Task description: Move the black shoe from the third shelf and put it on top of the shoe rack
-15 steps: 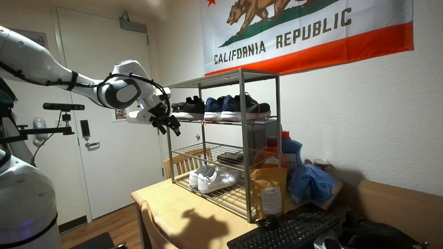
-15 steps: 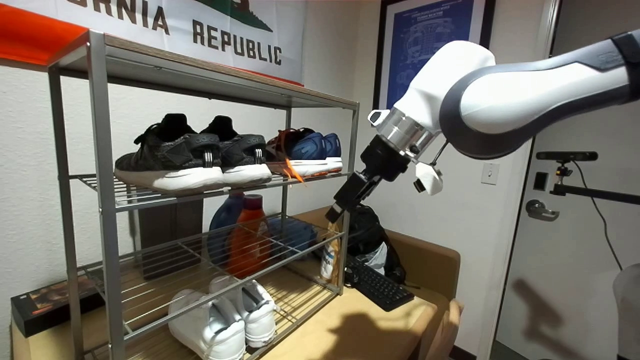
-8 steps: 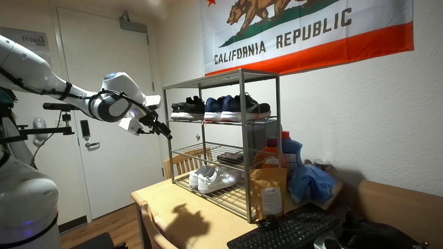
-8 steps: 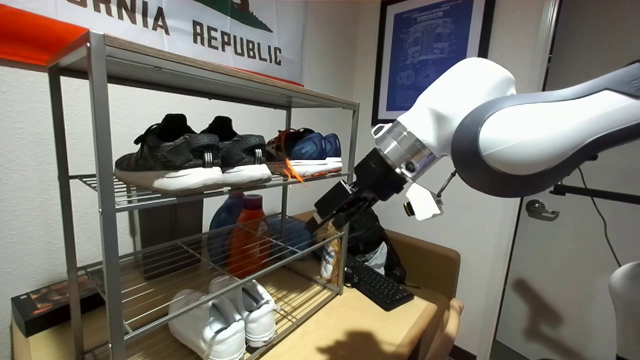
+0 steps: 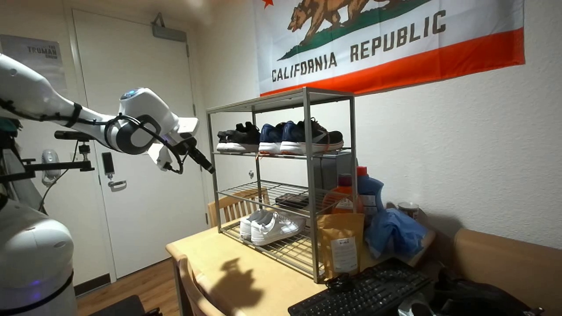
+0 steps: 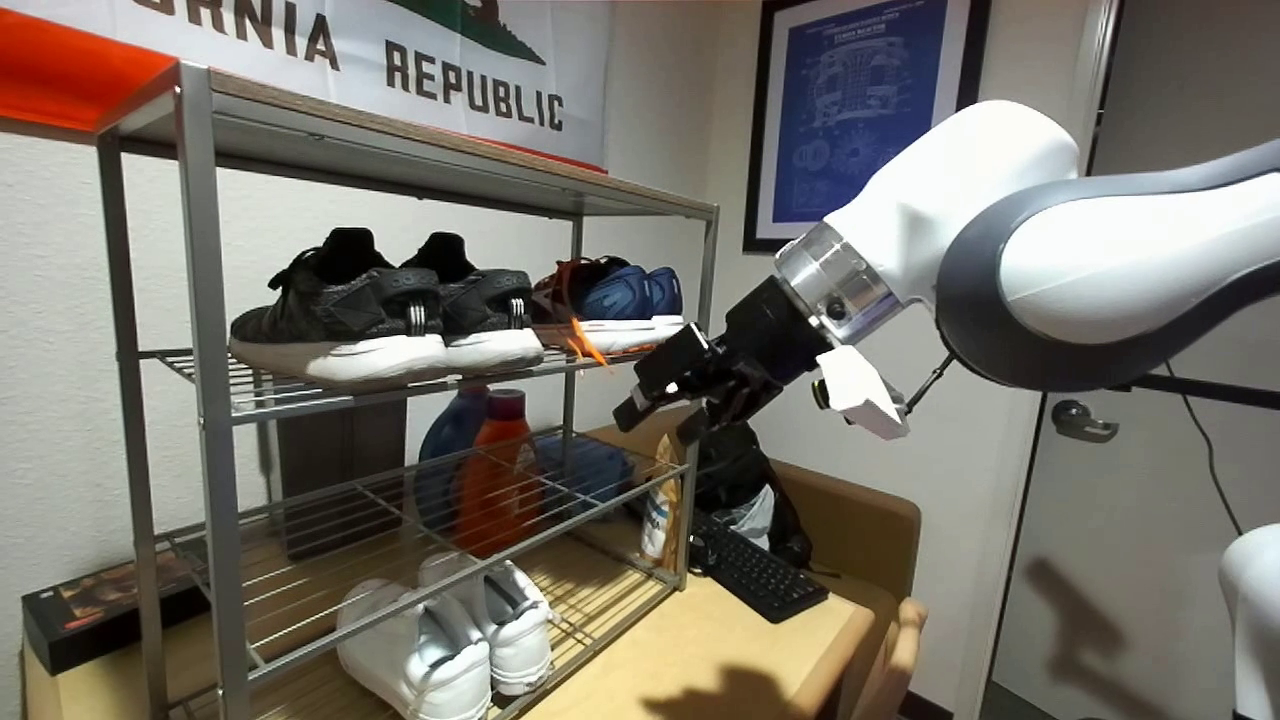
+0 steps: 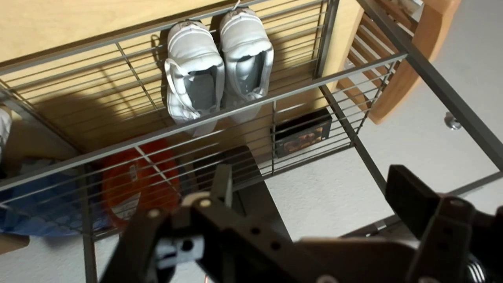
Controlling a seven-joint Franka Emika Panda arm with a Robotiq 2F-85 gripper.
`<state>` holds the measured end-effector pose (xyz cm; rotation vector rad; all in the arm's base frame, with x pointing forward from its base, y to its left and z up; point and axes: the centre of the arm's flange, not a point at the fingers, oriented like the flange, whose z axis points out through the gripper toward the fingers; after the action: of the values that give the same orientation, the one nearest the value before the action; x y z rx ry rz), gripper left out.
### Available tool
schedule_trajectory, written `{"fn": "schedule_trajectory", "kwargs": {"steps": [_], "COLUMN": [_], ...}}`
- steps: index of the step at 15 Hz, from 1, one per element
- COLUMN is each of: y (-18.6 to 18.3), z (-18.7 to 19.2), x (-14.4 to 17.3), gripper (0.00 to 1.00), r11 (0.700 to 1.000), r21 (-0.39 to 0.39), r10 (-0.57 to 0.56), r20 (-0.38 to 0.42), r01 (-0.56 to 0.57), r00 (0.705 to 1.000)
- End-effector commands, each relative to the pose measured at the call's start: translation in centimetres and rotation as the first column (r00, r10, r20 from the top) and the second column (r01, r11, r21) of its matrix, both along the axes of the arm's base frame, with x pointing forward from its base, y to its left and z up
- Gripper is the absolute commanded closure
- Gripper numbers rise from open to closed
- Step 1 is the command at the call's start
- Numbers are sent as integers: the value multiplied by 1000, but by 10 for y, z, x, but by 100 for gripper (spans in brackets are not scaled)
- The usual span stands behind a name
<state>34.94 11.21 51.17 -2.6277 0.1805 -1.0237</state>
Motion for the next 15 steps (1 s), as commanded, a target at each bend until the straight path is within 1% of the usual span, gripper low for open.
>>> {"fn": "schedule_trajectory", "kwargs": {"steps": [1,8,12,14,15], "y": [2,3,5,9,12], "z": [5,23,32,35,36], "x": [-25,-19,-17,-17,-18], "gripper": [0,0,0,0,0], "r11": [997,992,986,979,968], "r21": [61,105,147,181,216], "r10": [-51,-85,-112,-139,-172], "r20": [78,178,226,226,196], "r01": [46,67,80,99,129], "r00": [996,980,968,964,965]}}
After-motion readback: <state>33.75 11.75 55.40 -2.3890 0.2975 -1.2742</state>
